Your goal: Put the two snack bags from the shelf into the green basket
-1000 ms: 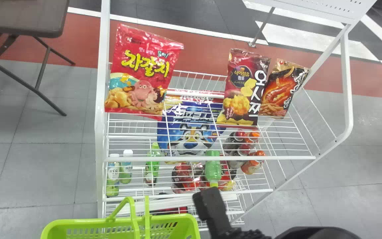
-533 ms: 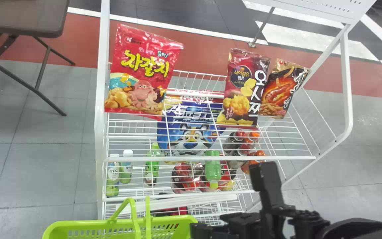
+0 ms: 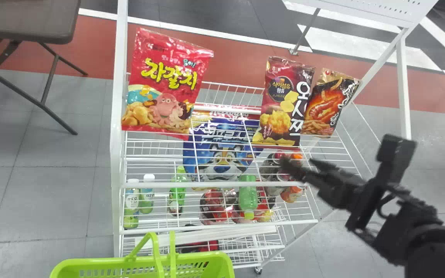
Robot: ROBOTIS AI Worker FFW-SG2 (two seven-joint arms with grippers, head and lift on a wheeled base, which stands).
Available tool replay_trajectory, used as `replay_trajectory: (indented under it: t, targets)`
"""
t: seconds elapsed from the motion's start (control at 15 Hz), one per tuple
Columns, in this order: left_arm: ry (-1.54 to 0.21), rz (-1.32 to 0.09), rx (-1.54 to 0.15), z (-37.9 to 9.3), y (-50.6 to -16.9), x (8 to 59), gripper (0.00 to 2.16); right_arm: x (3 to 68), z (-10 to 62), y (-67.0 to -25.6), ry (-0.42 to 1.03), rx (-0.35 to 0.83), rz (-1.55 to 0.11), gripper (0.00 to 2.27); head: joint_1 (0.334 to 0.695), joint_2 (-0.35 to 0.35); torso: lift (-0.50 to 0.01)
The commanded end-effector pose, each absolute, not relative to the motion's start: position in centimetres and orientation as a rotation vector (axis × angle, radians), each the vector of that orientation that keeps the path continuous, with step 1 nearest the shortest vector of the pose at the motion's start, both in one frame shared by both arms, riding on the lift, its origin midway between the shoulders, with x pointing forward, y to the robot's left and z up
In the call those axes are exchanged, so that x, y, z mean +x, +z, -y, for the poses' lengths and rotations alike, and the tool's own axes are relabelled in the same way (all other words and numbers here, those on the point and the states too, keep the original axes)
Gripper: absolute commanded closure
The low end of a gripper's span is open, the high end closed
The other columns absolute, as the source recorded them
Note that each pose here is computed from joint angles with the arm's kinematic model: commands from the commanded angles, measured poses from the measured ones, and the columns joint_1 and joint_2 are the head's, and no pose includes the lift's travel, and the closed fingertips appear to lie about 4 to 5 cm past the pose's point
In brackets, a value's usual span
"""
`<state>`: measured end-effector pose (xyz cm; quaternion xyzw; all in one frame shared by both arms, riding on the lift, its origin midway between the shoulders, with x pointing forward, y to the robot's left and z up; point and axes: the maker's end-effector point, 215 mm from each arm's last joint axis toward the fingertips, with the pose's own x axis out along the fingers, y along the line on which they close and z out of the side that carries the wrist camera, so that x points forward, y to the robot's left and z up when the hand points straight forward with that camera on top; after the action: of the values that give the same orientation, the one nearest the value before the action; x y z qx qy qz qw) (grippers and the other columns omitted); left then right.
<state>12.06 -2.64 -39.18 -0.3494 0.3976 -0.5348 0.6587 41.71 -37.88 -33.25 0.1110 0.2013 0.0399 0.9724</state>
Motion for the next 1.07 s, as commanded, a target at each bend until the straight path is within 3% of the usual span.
replay_trajectory:
  t: [0.0, 0.33, 1.0]
  targets:
    - [-1.214, -0.905, -0.792, 2.8, -39.2, 11.8, 2.14, 43.4, 42.4, -31.2, 0.018, 0.222, -0.3, 0.13, 0.695, -0.35, -0.008]
    - [-1.207, -0.913, -0.787, 2.8, -39.5, 11.8, 2.14, 46.5, 48.7, -31.3, -0.047, 0.177, -0.183, 0.13, 0.695, -0.35, -0.008]
    - [-1.191, -0.93, -0.775, 2.4, -40.0, 11.9, 2.14, 53.1, 53.6, -34.8, -0.094, 0.068, -0.163, 0.13, 0.695, -0.35, -0.008]
